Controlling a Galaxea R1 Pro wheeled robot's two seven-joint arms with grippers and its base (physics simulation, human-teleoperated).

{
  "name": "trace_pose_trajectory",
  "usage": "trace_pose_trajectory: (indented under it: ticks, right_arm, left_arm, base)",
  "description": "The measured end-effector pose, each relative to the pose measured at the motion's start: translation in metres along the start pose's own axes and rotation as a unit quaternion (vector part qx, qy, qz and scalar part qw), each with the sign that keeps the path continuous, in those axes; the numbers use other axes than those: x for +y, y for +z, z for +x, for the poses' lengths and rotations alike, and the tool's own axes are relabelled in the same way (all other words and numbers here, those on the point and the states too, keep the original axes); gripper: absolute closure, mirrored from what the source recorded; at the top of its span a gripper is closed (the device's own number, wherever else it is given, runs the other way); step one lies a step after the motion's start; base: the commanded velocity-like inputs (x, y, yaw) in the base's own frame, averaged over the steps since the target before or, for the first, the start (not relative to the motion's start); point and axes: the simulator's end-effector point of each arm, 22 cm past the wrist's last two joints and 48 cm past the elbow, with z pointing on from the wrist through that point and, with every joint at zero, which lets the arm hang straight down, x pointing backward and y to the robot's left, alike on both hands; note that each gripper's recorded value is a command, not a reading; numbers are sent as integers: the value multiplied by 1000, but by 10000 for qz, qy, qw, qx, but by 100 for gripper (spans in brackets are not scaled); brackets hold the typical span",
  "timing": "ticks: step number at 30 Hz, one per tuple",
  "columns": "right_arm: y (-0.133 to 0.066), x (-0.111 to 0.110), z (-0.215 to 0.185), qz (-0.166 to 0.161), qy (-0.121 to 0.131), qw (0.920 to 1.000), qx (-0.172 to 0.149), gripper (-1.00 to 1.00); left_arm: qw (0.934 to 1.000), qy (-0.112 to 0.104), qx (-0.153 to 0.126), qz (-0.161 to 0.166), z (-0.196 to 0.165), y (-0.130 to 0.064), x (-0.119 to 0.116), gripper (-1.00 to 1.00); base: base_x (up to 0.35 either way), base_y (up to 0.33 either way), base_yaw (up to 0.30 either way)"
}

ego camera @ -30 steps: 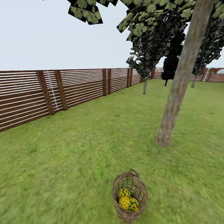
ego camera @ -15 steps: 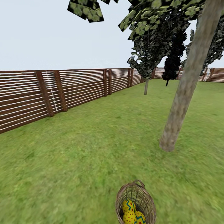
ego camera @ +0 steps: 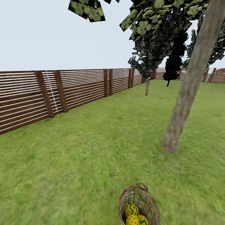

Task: Take the three Easter eggs out of the wicker basket on the lawn in the garden, then place them on the lawn next to a single tree (choose any tree) so that all three eggs are next to the same tree and none are left in the basket.

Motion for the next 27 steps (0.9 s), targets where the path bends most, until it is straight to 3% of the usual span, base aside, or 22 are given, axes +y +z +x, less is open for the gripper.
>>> trace_pose_trajectory:
  ticks: [4, 6, 8, 10, 12, 14, 17, 20, 24, 25, 27]
  right_arm:
    - [8, 3, -10, -15, 33, 10000, -70, -100]
    - [14, 8, -17, -59, 40, 10000, -48, -100]
    - [24, 15, -35, -111, 68, 9999, -26, -100]
    - [34, 20, -57, -128, 107, 9998, -50, -100]
    - [44, 24, -89, -138, 152, 9998, -84, -100]
    - [54, 26, -114, -126, 222, 9997, -70, -100]
    - [80, 29, -180, -114, 557, 9983, -95, -100]
    - [103, 32, -221, -91, 936, 9955, 145, -100]
    - [128, 17, -299, 286, 1279, 9904, 439, -100]
    - [127, 12, -302, 497, 1428, 9847, 865, -100]
    - [124, 17, -297, 475, 1540, 9787, 1274, -100]
  left_arm:
    - [9998, -12, 13, 177, 5, 1, -25, -100]
    - [9992, 104, -165, 363, -13, 3, -47, -100]
    - [9976, 363, -362, 462, -49, 4, -74, -100]
    - [9973, 592, -313, 304, -72, 3, -83, -100]
    - [9963, 846, -89, -102, -94, -3, -83, -100]
    - [9949, 961, -8, -293, -112, -11, -88, -100]
    - [9947, 989, 22, -272, -137, -22, -114, -100]
    - [9951, 982, 13, -90, -171, -21, -154, -100]
    - [9908, 1235, 543, 119, -202, 3, -217, -100]
    - [9862, 1367, 924, 124, -200, 19, -237, -100]
    - [9820, 1451, 1195, 168, -200, 28, -258, -100]
  base:
    - [0, 0, 0]
    - [0, 0, 0]
    - [0, 0, 0]
    - [0, 0, 0]
    - [0, 0, 0]
    - [0, 0, 0]
    - [0, 0, 0]
    - [0, 0, 0]
    - [0, 0, 0]
    - [0, 0, 0]
    - [0, 0, 0]
